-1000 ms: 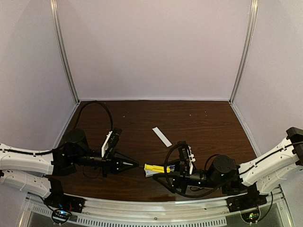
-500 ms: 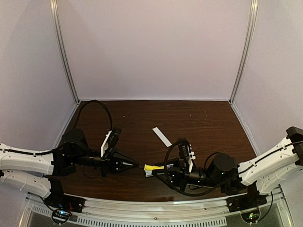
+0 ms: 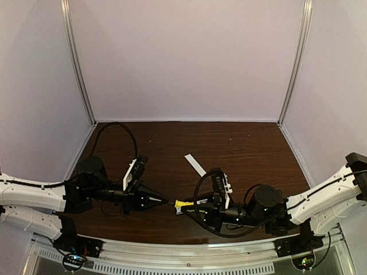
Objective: Unload the batteries from the remote control
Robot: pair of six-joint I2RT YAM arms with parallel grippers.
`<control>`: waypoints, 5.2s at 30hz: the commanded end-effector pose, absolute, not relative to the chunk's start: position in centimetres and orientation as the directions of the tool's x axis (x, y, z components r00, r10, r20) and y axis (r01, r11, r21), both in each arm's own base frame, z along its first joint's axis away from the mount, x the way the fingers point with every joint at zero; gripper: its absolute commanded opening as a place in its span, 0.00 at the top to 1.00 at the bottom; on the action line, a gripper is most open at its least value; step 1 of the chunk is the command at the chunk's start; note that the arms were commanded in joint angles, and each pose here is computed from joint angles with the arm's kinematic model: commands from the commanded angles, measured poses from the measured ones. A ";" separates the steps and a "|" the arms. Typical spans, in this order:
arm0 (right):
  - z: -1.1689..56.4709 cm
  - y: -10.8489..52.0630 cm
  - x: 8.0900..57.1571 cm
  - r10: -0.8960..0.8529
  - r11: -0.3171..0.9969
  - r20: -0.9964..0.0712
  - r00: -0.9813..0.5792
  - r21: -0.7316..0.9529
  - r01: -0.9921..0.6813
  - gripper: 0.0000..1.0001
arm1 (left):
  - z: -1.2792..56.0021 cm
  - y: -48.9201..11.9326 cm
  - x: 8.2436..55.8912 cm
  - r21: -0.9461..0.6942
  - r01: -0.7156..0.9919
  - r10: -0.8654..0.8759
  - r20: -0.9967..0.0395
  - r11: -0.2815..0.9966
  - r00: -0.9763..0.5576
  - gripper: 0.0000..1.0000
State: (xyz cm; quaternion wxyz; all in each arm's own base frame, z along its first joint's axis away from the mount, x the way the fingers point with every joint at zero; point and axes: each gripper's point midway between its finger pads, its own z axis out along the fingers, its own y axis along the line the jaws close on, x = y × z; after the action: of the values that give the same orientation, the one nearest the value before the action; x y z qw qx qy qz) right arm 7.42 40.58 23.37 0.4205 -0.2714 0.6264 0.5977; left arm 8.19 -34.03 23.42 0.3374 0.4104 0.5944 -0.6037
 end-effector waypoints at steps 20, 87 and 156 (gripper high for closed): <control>23.2 41.6 7.8 0.131 0.163 -0.862 -0.489 0.505 -0.847 0.89 | 23.9 -34.2 8.6 -0.417 0.907 0.058 -0.909 -0.057 -0.414 1.00; 18.2 28.8 15.8 0.057 0.792 -0.898 -0.437 0.307 -0.528 1.00 | 5.1 -36.8 16.0 -0.014 0.972 0.358 -0.929 0.233 -0.099 0.03; 15.8 29.3 14.7 0.057 0.751 -0.861 -0.505 0.370 -0.546 1.00 | 0.3 -41.8 18.1 -0.036 0.982 0.427 -0.897 0.185 -0.113 0.60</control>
State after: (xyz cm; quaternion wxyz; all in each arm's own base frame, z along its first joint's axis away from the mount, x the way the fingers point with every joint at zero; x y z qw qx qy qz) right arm 14.77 29.26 16.00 0.4776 -0.1550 0.8063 0.3125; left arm 18.45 -42.03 1.65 0.4129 0.5273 0.6553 -0.3493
